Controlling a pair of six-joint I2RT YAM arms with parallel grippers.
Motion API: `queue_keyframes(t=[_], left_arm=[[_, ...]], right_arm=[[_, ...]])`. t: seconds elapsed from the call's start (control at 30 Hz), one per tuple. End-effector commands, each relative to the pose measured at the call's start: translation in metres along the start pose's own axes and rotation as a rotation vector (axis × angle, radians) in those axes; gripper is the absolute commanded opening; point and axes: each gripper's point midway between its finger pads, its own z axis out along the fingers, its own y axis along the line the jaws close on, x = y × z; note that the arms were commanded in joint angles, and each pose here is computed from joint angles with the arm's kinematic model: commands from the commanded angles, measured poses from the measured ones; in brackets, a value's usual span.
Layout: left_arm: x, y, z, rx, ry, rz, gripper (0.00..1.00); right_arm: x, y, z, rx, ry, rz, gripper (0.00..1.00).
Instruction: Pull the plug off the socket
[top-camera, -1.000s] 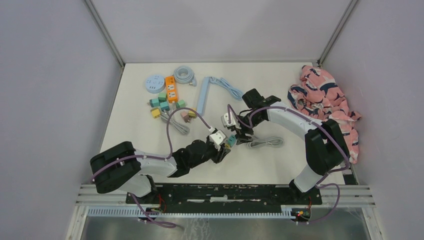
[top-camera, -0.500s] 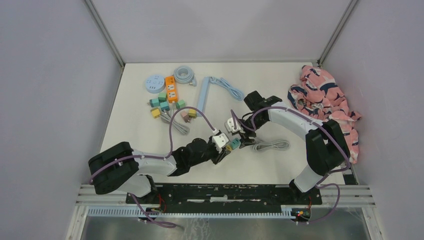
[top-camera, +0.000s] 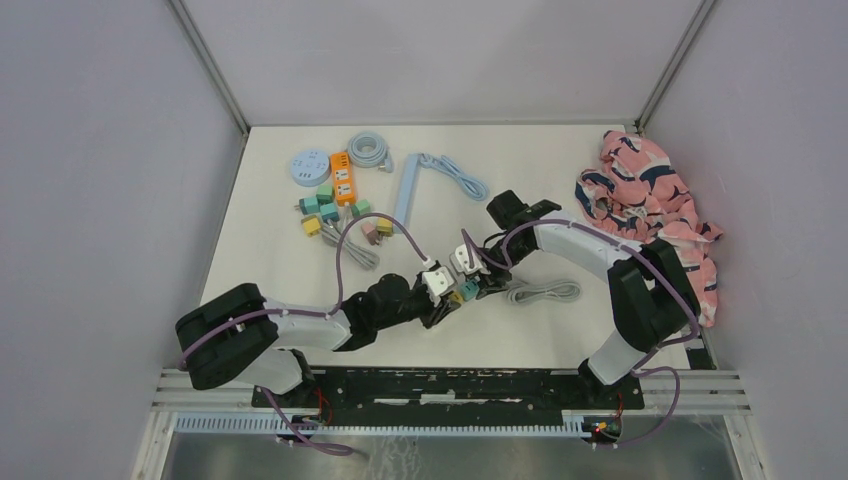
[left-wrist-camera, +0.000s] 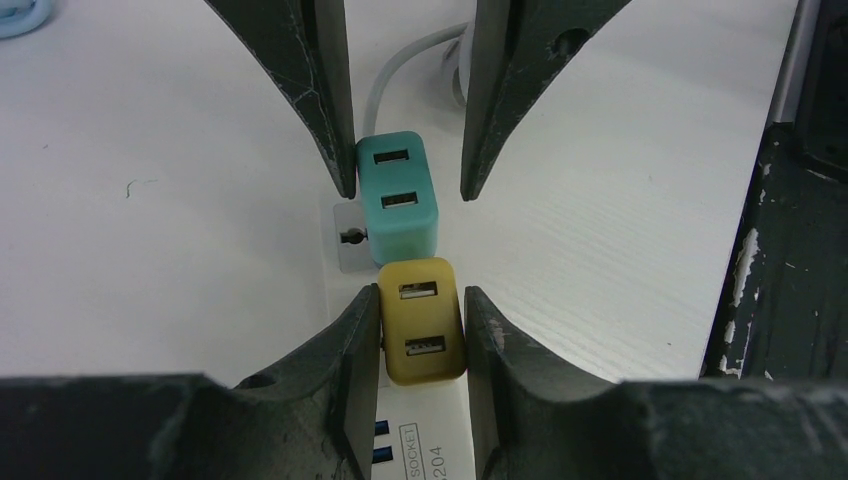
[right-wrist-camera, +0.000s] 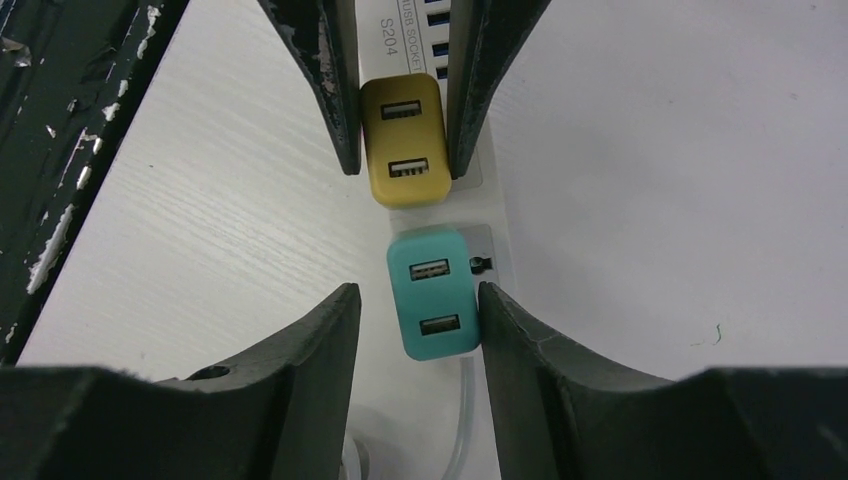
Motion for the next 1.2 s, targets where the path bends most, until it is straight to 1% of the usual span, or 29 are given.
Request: queue_keyframes(t=[0.0,0.1,0.13,0.2,0.23,0.3,0.33,0.43,0.53,0.6,0.67,0.8,0.87,0.93,1.0,1.03,1.17], left_arm=[[-0.001,-0.006,-0.001,0.051,-0.027,0.015,0.03],[-0.003,-0.005,-0.001,0.050,-0.036,0.002,0.06],[-0.004,-0.004,-0.001,0.046,-0.042,-0.005,0.11],[-0.007,-0.004,-0.002,0.045,-0.061,-0.016,0.29],[-0.008,-0.005,-0.003,0.047,-0.072,-0.018,0.41],[-0.009,-0.006,-0.005,0.052,-0.087,-0.019,0.55],[-0.009,-0.005,-0.006,0.048,-0.088,-0.021,0.60],[-0.006,-0.004,-0.006,0.039,-0.082,-0.026,0.67],[-0.003,-0.003,-0.005,0.030,-0.074,-0.029,0.68],[-0.003,-0.001,-0.005,0.022,-0.080,-0.029,0.67],[-0.005,0.000,-0.004,0.015,-0.089,-0.030,0.63],[-0.005,0.001,-0.001,0.015,-0.085,-0.027,0.41],[-0.003,0.001,0.000,0.013,-0.077,-0.030,0.25],[0.000,0.001,0.000,0.014,-0.070,-0.030,0.14],[0.003,0.000,-0.001,0.017,-0.065,-0.030,0.05],[0.004,0.000,-0.001,0.020,-0.064,-0.030,0.03],[0.007,-0.002,0.001,0.035,-0.058,-0.031,0.03]], right_arm=[[-0.007,-0.003,0.006,0.006,-0.018,-0.013,0.50],[-0.008,-0.003,0.007,-0.004,-0.010,-0.012,0.36],[-0.008,-0.004,0.006,-0.004,-0.006,-0.009,0.31],[-0.009,-0.003,0.005,-0.008,-0.002,-0.005,0.23],[-0.009,-0.003,0.004,-0.010,0.000,-0.003,0.21],[-0.009,-0.002,0.003,-0.016,0.001,0.002,0.16],[-0.010,-0.002,0.003,-0.019,0.002,0.005,0.15],[-0.011,-0.002,0.002,-0.026,0.001,0.014,0.11],[-0.012,-0.001,0.002,-0.029,-0.002,0.016,0.10],[-0.012,0.000,0.002,-0.031,-0.005,0.017,0.09],[-0.013,0.000,0.002,-0.033,-0.009,0.014,0.07],[-0.013,0.001,0.002,-0.038,-0.012,0.013,0.02],[-0.014,0.001,0.002,-0.038,-0.013,0.012,0.00],[-0.014,0.002,0.002,-0.038,-0.012,0.012,0.00],[-0.015,0.002,0.002,-0.040,-0.018,0.013,0.00],[-0.017,0.003,0.003,-0.043,-0.027,0.012,0.00],[-0.032,0.003,0.008,-0.039,-0.069,0.019,0.00]])
